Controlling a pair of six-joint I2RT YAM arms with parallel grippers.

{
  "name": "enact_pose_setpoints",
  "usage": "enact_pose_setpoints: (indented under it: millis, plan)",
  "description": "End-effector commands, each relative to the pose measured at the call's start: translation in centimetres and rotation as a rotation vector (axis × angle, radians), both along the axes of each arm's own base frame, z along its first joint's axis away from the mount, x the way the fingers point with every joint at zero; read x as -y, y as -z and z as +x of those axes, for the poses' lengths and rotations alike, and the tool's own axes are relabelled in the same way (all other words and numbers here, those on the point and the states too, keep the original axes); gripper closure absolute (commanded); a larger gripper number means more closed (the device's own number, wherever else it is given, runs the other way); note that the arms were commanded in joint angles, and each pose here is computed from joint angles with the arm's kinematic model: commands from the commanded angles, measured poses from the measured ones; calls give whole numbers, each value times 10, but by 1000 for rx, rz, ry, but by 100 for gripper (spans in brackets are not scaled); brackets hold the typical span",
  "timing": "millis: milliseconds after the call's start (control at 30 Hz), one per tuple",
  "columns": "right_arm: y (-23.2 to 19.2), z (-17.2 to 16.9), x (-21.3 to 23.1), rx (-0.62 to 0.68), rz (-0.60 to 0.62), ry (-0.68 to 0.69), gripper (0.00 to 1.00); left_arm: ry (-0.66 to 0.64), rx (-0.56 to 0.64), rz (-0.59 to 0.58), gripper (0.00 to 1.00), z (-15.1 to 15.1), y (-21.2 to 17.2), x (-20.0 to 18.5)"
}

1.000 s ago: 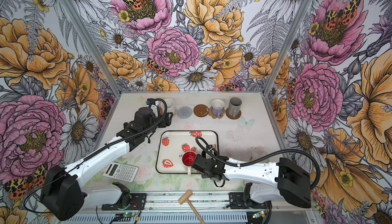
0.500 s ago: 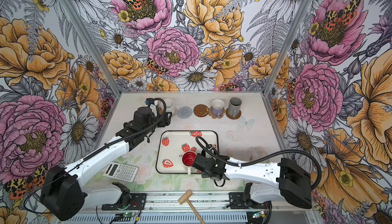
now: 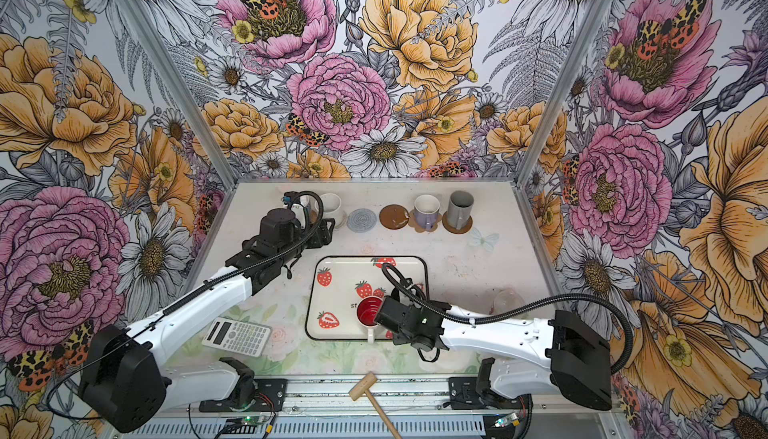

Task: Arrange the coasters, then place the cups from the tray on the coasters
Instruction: 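Lower the right gripper into the black mug and grasp its rim, then lift the black mug with the right gripper toward the brown coaster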

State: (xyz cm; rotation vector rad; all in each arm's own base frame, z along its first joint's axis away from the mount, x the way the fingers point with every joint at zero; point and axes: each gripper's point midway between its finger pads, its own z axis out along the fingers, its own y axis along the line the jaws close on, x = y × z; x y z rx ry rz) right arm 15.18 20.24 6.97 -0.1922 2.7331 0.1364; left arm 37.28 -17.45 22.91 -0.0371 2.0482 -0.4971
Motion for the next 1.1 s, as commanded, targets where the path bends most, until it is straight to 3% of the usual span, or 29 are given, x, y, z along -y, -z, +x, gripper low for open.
enact_pose_setpoints:
  millis: [0, 533, 1067]
  plan:
    - [-32, 22, -9, 109, 56, 6, 100, 6, 5, -29, 20, 3, -6, 2]
    - [-72, 69, -7, 178, 47, -42, 100, -9, -7, -31, 21, 6, -1, -5]
    - [-106, 153, -19, 243, -39, -114, 100, -26, -22, -47, 22, 10, 6, -16]
